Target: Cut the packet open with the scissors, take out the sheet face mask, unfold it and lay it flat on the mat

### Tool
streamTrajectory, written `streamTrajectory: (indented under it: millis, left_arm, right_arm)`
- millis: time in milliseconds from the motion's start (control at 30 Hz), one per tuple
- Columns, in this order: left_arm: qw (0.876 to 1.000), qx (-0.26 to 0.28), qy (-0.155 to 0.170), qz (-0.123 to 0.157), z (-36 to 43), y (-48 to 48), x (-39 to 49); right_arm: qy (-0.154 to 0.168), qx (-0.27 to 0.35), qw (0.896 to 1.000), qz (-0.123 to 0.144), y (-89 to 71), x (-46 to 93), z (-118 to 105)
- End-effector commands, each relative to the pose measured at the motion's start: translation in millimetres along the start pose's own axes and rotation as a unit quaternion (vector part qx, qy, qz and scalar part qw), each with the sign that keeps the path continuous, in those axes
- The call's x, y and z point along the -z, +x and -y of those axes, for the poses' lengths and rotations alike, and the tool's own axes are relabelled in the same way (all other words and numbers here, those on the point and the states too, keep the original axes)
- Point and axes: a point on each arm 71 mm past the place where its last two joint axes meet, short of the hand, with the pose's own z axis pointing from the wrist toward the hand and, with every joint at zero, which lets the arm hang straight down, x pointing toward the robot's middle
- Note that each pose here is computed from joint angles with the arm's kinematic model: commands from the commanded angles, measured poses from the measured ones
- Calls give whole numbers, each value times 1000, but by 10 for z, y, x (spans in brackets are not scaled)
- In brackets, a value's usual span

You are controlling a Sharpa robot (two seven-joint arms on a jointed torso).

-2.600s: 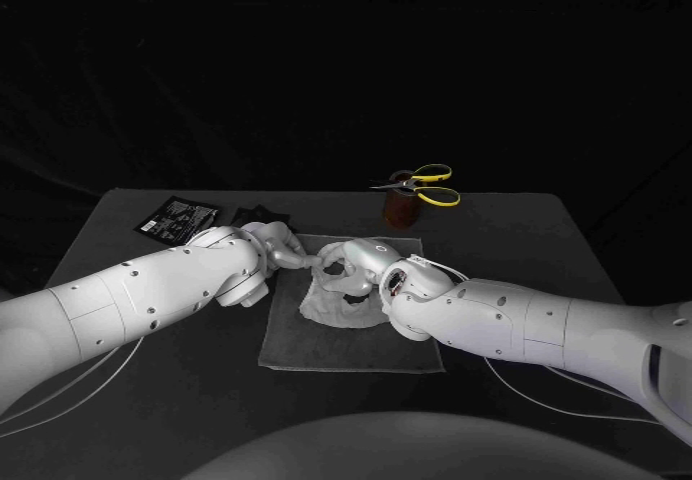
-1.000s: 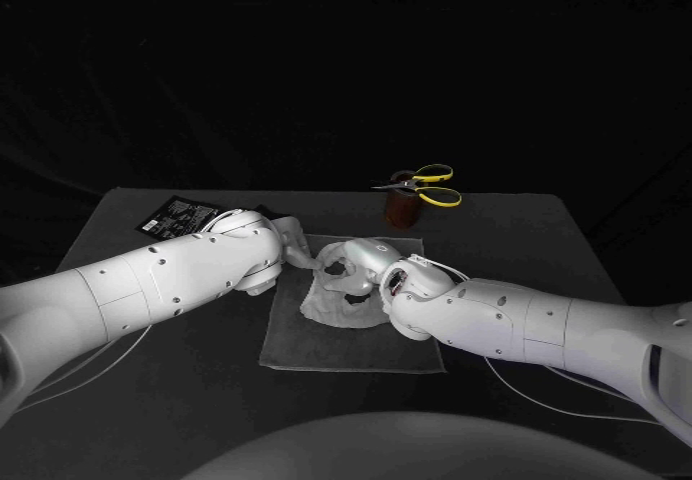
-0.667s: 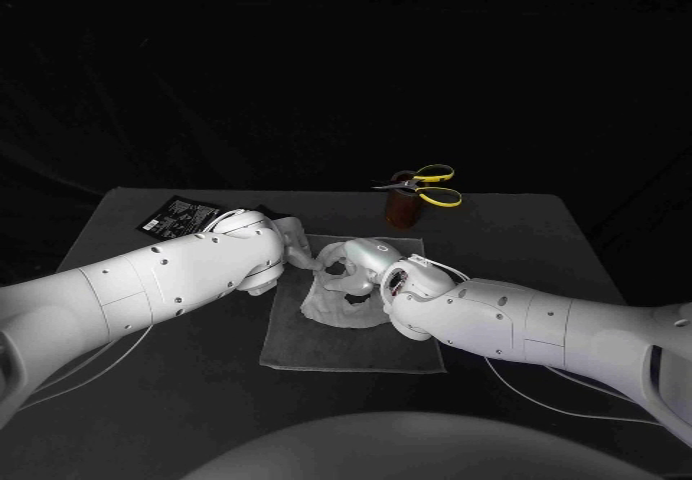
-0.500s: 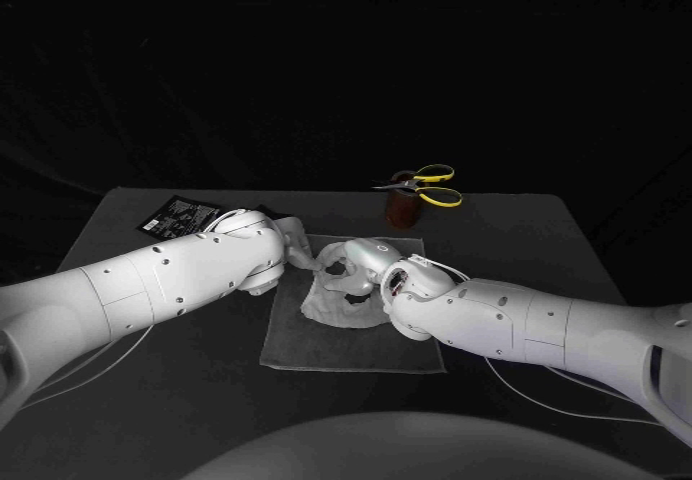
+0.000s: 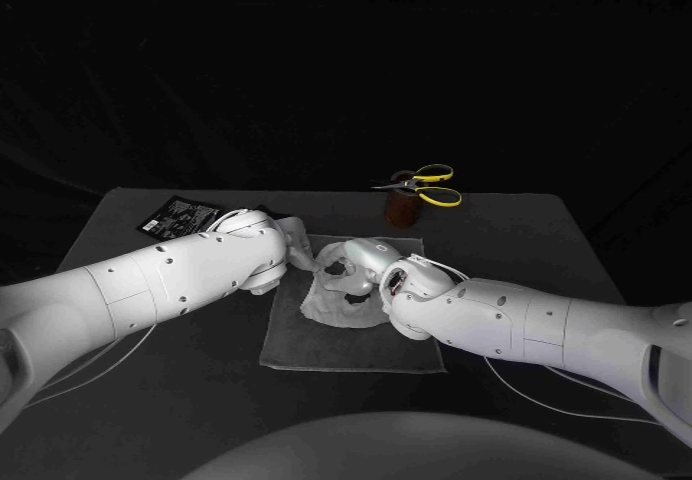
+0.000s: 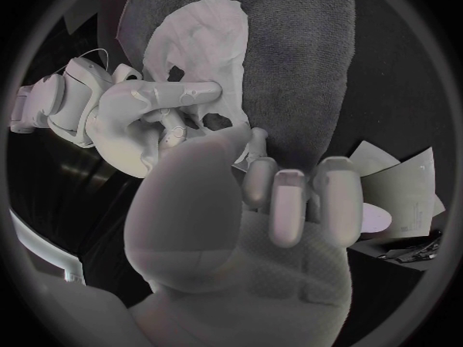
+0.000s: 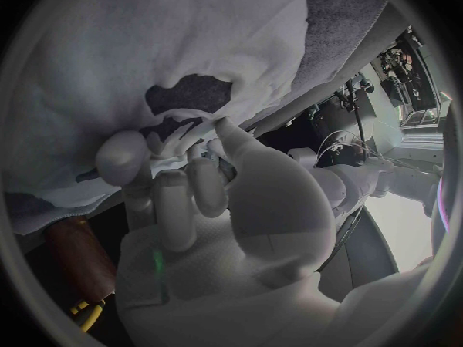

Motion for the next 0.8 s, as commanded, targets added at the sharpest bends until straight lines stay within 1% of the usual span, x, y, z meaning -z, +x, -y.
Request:
streamTrajectory:
  millis: [33,233,367,600,800]
  left_arm:
    - [999,7,7,-44,13,183,-14]
    - [998,41,19,-41,13,171,-21]
    - [997,61,23,-31,-10,147,-24]
    - [996,81,21,-9,-99,83,-30]
    - [997,76,20,9,-185,8,-26]
  right_arm:
    - [62,20,996,-54,166,67,221]
    - [62,20,996,-54,165,67,221]
    - [62,20,996,-54,165,67,222]
    - [63,21,996,-54,163,70,231]
    - [63,22,996,-53,159,74,237]
